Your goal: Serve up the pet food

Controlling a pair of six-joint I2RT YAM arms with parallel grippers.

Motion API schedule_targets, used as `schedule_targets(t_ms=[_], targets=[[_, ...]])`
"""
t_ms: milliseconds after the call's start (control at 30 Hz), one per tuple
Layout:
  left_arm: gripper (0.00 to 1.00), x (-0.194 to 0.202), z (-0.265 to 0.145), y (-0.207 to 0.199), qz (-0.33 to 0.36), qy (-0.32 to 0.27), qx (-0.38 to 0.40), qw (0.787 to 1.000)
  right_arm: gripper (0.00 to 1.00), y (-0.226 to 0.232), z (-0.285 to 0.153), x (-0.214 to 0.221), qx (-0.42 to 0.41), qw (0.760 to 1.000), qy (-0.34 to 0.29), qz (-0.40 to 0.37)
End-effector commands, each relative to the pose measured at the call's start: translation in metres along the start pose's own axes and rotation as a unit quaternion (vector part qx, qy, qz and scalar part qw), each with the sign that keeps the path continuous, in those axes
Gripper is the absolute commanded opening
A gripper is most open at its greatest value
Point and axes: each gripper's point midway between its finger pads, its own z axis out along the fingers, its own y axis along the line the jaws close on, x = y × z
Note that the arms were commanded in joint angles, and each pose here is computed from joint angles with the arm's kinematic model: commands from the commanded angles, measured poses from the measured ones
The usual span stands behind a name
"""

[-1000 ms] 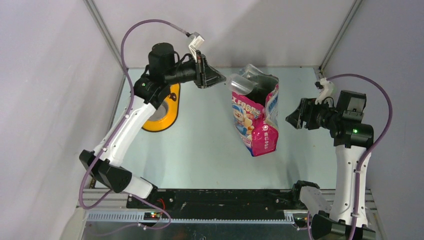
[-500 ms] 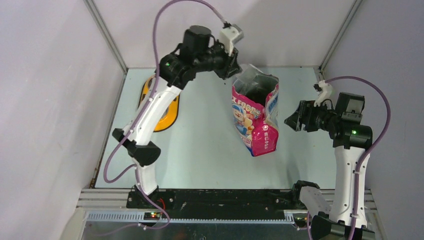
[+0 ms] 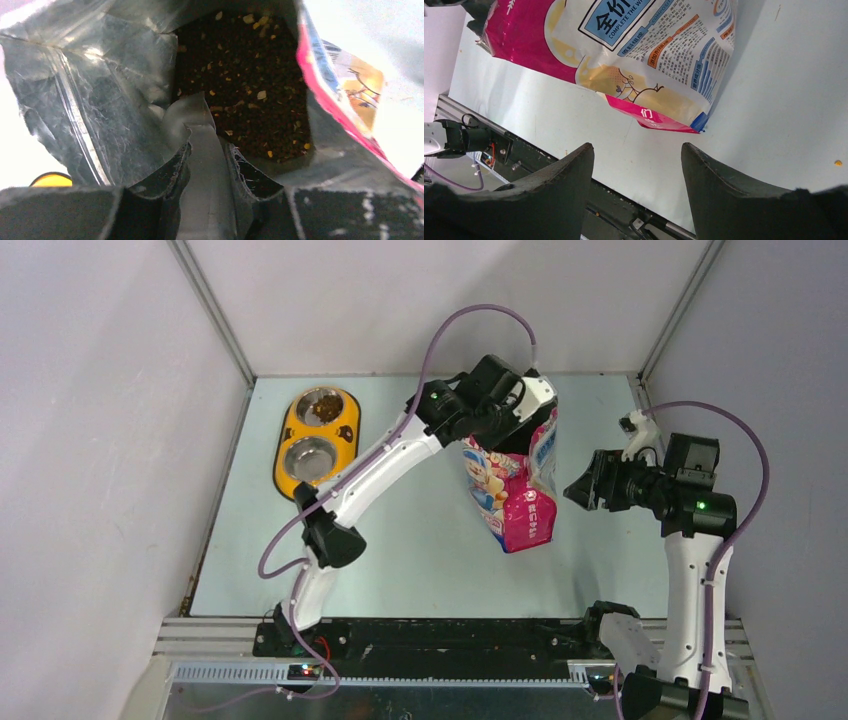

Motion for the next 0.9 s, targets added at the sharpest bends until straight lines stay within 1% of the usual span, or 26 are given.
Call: schedule_targets(t_ms=[0,133,167,300,400,467,500,567,633,767,867], targets=[[0.0,0.006,0.013,0.015,-0.031,0.013,-0.039,0.999,0.68,0.006,-0.004,-0.002,-0.01,1.0,-0.011,-0.007],[0.0,0.025,0.038,0.006,-0.04,0.047,-0.033,0.998,0.68,0.007,-0.002,0.0,-0.016,1.0,-0.013,0.001],[0.0,0.03,0.045,0.003,-0.041,0.055,-0.029,0.997,0.68,0.012,-0.006,0.0,-0.017,1.0,-0.024,-0.005],[0.0,0.047,0.061,-0.009,-0.049,0.084,-0.007,0.995,0.68,0.006,0.002,0.008,-0.018,1.0,-0.006,0.01],[0.0,0.06,0.066,-0.025,-0.06,0.105,0.024,0.992,0.68,0.005,0.002,0.007,-0.016,1.0,-0.006,0.008],[0.0,0.066,0.065,-0.04,-0.077,0.114,0.064,0.988,0.68,0.005,0.002,0.008,-0.017,1.0,-0.005,0.009],[0.0,0.064,0.062,-0.054,-0.091,0.112,0.103,0.984,0.68,0.005,0.002,0.008,-0.018,1.0,-0.004,0.01],[0.0,0.066,0.054,-0.075,-0.12,0.118,0.158,0.973,0.68,0.005,0.003,0.008,-0.018,1.0,-0.003,0.012],[0.0,0.065,0.047,-0.091,-0.141,0.121,0.2,0.962,0.68,0.004,0.004,0.008,-0.018,1.0,-0.002,0.012],[0.0,0.055,0.031,-0.108,-0.19,0.115,0.257,0.941,0.68,0.002,0.006,0.007,-0.016,1.0,0.0,0.016],[0.0,0.045,0.022,-0.11,-0.23,0.102,0.285,0.925,0.68,0.0,0.007,0.007,-0.014,1.0,0.001,0.017]])
